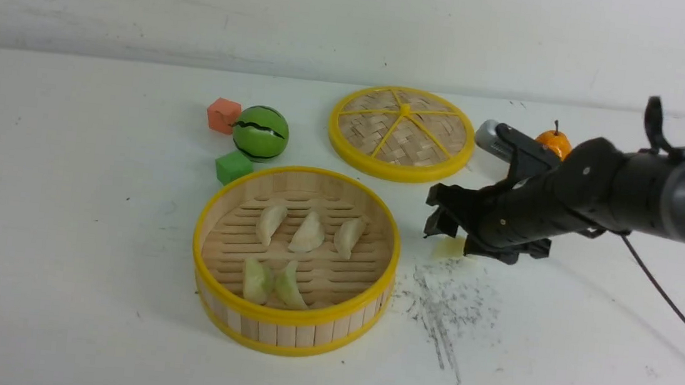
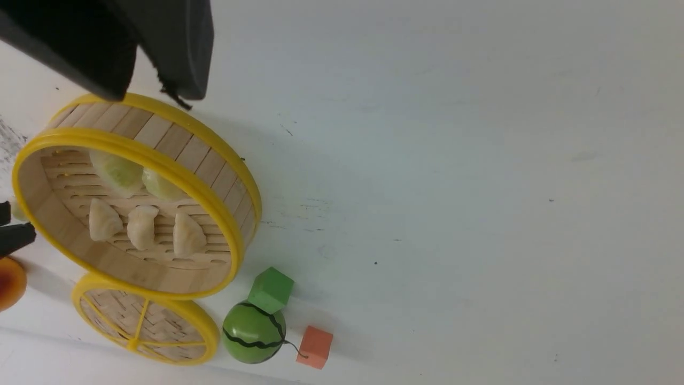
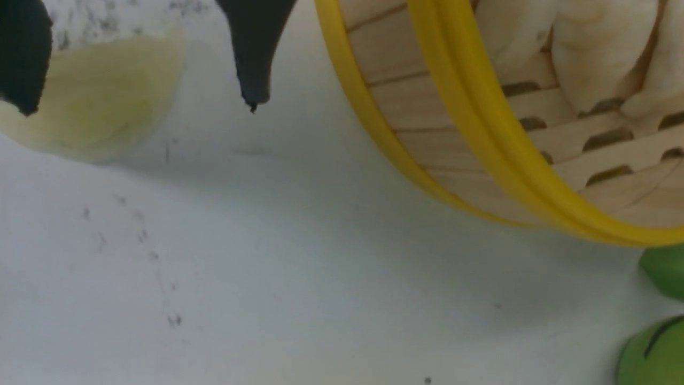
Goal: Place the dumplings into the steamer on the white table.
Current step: 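Reach for and grasp a dumpling lying on the table beside the steamer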
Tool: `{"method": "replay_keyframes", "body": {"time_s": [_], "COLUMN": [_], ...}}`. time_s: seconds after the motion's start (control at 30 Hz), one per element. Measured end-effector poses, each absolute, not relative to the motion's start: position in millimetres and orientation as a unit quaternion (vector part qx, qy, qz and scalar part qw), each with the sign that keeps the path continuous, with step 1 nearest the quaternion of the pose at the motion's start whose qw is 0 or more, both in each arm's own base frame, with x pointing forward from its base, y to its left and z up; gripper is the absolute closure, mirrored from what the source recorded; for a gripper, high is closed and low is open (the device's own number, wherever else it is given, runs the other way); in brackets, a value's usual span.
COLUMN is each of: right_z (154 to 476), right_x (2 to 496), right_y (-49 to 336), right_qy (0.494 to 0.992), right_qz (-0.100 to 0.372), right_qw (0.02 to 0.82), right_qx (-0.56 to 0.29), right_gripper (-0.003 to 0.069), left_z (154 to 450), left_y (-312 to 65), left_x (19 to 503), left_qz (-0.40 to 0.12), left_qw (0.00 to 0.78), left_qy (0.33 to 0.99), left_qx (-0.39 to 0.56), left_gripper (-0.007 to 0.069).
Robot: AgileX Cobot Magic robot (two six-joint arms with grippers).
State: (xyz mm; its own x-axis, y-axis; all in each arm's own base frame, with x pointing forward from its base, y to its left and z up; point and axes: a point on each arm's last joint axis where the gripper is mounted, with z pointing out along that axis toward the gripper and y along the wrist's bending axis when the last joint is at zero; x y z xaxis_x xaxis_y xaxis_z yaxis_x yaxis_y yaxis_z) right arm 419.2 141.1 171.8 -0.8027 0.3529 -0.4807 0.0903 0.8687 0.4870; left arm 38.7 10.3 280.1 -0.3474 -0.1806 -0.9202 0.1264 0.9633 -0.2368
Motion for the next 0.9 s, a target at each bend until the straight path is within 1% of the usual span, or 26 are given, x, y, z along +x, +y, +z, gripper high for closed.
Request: {"method": "replay_keyframes", "body": {"time_s": [0.2, 0.33, 0.47, 0.53, 0.57, 0.63, 0.67, 0.7, 0.77, 0.8, 0.87, 0.9], "right_z": [165, 160, 154, 156, 157, 161, 161, 168, 182, 184, 200, 208], "right_x": [432, 433, 431, 427, 426, 418, 418, 415, 415, 415, 419, 422], "right_y": [145, 144, 141, 140, 140, 137, 137, 135, 134, 134, 135, 136], "right_qy": [0.916, 0.925, 0.938, 0.945, 0.947, 0.958, 0.958, 0.960, 0.954, 0.954, 0.942, 0.934], "right_qz": [0.209, 0.175, 0.137, 0.119, 0.117, 0.097, 0.097, 0.093, 0.100, 0.101, 0.115, 0.125], "right_qw": [0.327, 0.333, 0.319, 0.301, 0.296, 0.264, 0.264, 0.260, 0.281, 0.282, 0.316, 0.336], "right_qx": [0.102, 0.048, -0.009, -0.037, -0.038, -0.054, -0.054, -0.050, -0.035, -0.033, -0.013, 0.001], "right_gripper": [0.0206, 0.0246, 0.0295, 0.0319, 0.0321, 0.0335, 0.0335, 0.0339, 0.0340, 0.0340, 0.0333, 0.0315], "left_z": [280, 280, 280, 280, 280, 280, 280, 280, 280, 280, 280, 280], "left_y": [10, 10, 10, 10, 10, 10, 10, 10, 10, 10, 10, 10], "left_x": [39, 39, 39, 39, 39, 39, 39, 39, 39, 39, 39, 39], "left_qz": [-0.134, -0.134, -0.134, -0.134, -0.134, -0.134, -0.134, -0.134, -0.134, -0.134, -0.134, -0.134], "left_qw": [0.571, 0.571, 0.571, 0.571, 0.571, 0.571, 0.571, 0.571, 0.571, 0.571, 0.571, 0.571], "left_qy": [0.810, 0.810, 0.810, 0.810, 0.810, 0.810, 0.810, 0.810, 0.810, 0.810, 0.810, 0.810], "left_qx": [-0.017, -0.017, -0.017, -0.017, -0.017, -0.016, -0.016, -0.016, -0.016, -0.016, -0.016, -0.016], "left_gripper": [0.0489, 0.0484, 0.0482, 0.0482, 0.0482, 0.0482, 0.0482, 0.0482, 0.0482, 0.0481, 0.0480, 0.0480]}}
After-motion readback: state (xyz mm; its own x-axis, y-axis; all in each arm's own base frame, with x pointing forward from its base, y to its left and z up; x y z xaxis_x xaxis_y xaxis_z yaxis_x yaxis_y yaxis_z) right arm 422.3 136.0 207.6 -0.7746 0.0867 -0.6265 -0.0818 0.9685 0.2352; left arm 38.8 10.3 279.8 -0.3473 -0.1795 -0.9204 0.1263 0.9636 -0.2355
